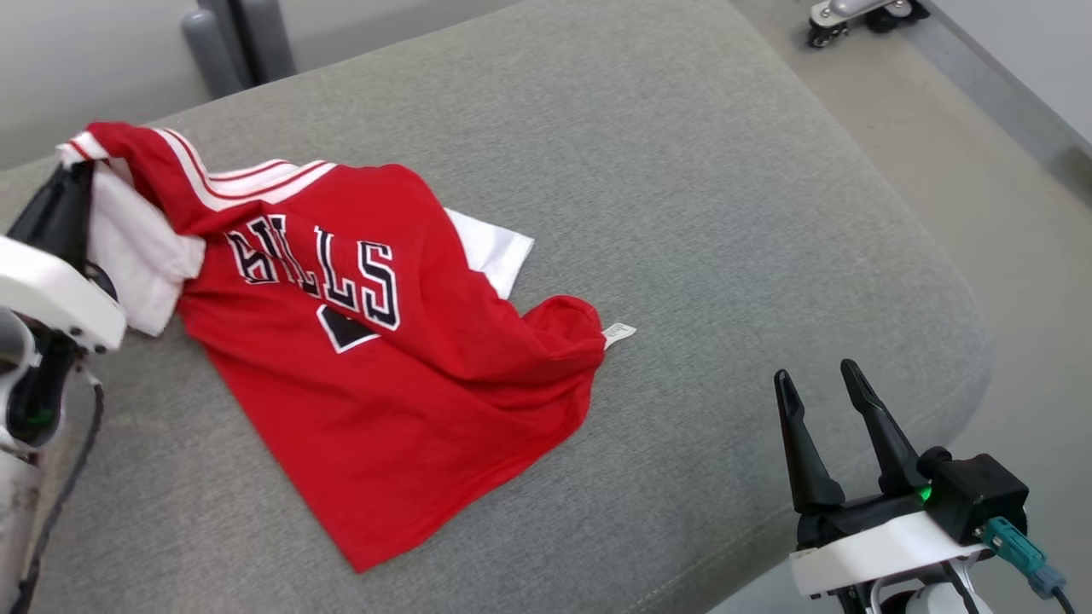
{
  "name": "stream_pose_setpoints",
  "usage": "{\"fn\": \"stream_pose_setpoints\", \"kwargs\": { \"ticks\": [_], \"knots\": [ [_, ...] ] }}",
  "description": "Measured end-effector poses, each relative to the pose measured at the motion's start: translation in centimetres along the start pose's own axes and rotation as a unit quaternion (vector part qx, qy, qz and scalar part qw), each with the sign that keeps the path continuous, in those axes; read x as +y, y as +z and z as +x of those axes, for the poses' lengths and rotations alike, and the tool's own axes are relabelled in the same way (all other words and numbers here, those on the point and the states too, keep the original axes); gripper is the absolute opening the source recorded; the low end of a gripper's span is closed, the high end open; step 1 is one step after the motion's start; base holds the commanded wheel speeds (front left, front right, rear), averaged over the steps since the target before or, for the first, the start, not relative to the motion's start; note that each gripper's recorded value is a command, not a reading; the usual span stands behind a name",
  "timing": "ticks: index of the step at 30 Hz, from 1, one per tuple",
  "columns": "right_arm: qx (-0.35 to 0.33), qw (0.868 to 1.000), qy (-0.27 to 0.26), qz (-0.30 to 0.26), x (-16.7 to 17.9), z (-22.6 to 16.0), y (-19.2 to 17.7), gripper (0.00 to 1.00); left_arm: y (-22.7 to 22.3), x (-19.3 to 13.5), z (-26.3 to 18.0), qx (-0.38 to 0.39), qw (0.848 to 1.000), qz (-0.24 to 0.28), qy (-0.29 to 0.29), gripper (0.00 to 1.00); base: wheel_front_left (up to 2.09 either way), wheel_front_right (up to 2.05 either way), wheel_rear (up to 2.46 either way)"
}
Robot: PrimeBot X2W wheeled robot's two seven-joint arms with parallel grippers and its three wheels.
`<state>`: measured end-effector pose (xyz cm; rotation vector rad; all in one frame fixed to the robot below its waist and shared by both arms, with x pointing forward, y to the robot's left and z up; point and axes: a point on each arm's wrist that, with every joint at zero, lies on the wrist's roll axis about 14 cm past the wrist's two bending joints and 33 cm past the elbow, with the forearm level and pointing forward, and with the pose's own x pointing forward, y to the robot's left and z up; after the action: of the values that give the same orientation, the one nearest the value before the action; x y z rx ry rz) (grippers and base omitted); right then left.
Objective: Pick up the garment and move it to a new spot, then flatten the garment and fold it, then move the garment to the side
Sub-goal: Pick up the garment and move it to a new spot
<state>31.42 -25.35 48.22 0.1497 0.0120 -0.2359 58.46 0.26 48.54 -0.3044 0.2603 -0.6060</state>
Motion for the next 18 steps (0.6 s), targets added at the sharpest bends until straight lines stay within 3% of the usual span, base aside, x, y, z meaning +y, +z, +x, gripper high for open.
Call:
{"fn": "stream_pose_setpoints", "kwargs": {
  "ticks": [8, 18],
  "knots": [
    [-0.006, 1.0, 0.016, -0.021, 0.5, 1.1, 0.2, 1.0, -1.1, 1.2, -4.0, -0.053, 0.992, 0.104, 0.037, 1.0, 0.0, 0.0, 0.0],
    [-0.066, 0.992, 0.065, -0.085, 2.9, 3.2, 3.4, 1.0, -3.0, 0.3, -15.3, -0.107, 0.983, 0.08, 0.126, 1.0, 0.0, 0.0, 0.0]
  ]
}}
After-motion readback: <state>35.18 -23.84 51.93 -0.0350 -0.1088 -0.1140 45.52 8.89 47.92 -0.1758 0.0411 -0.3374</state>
